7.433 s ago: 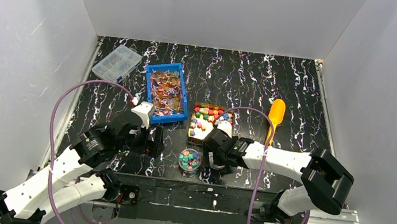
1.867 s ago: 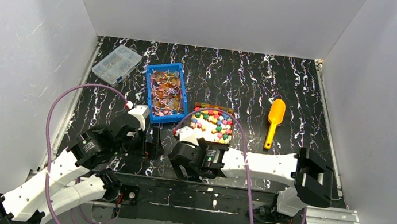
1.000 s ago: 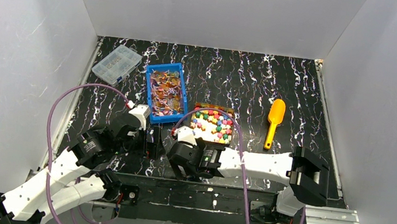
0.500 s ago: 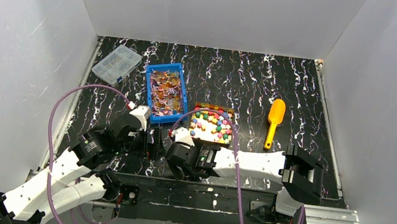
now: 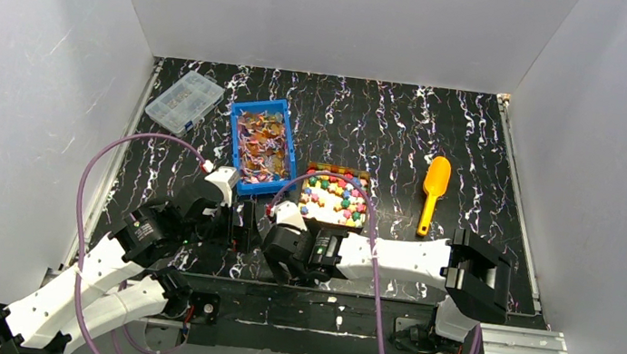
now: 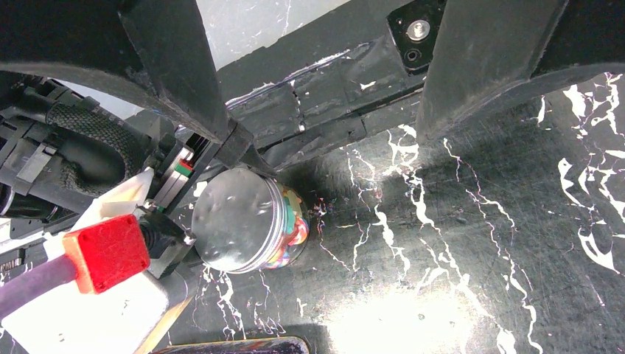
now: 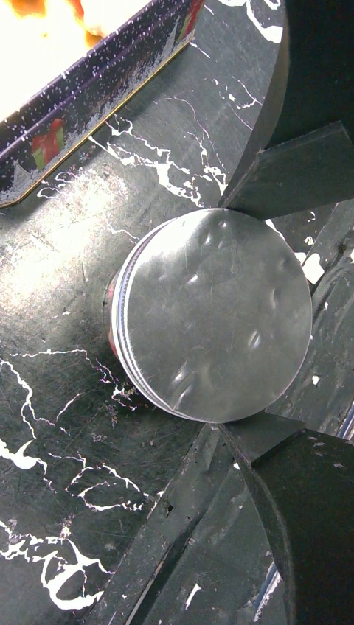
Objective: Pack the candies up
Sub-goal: Close the bottle lid on the packing bottle.
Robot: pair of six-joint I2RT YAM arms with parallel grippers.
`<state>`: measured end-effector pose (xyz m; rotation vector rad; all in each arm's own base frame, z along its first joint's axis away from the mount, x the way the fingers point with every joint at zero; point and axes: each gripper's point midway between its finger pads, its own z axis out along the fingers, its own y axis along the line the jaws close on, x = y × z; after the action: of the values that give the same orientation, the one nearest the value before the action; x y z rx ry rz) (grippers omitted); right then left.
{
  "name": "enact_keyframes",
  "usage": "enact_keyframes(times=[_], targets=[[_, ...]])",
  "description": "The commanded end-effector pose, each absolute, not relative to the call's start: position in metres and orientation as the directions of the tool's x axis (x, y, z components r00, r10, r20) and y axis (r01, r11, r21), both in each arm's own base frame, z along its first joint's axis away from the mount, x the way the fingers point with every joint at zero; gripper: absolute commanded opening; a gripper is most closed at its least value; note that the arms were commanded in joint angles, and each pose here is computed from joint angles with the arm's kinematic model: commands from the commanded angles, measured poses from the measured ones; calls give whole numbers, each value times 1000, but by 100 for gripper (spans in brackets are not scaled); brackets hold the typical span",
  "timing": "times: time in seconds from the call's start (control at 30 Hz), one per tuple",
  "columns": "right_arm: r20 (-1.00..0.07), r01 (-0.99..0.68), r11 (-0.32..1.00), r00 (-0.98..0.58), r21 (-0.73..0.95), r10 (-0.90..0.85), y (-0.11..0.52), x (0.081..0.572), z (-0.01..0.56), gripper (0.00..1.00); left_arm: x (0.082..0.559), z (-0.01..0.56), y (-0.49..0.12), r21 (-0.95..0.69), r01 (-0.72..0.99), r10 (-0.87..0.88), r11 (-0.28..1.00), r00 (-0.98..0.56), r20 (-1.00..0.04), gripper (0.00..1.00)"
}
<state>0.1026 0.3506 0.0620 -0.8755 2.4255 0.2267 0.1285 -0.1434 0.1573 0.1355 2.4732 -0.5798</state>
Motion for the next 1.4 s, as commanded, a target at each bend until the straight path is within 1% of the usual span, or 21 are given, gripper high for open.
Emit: enact_keyframes(times=[0.0, 0.23, 0.63, 0.8, 0.9, 1.13, 1.37], targets=[[-502, -646, 763, -668, 25, -549, 353, 88, 56, 98, 127, 154, -144, -371, 231, -22, 900, -825, -565, 99], [-484, -645, 764, -681, 38, -550, 342, 81, 57, 98, 127, 155, -144, -369, 232, -20, 900, -824, -567, 99], [-425, -659, 750, -695, 56, -580, 329, 63, 41, 98, 126, 155, -146, -389, 220, -38, 895, -830, -556, 99], [-422, -663, 747, -693, 54, -584, 323, 58, 41, 99, 124, 150, -151, -406, 215, -39, 888, -846, -532, 99], [-428, -661, 748, -693, 55, -581, 319, 55, 43, 99, 121, 147, -156, -425, 214, -37, 880, -860, -509, 99], [-450, -665, 745, -682, 54, -577, 302, 47, 56, 98, 121, 145, -160, -440, 207, -44, 874, -867, -496, 99], [-533, -655, 751, -668, 87, -520, 285, 53, 83, 98, 115, 136, -164, -470, 191, -52, 861, -888, -457, 99]])
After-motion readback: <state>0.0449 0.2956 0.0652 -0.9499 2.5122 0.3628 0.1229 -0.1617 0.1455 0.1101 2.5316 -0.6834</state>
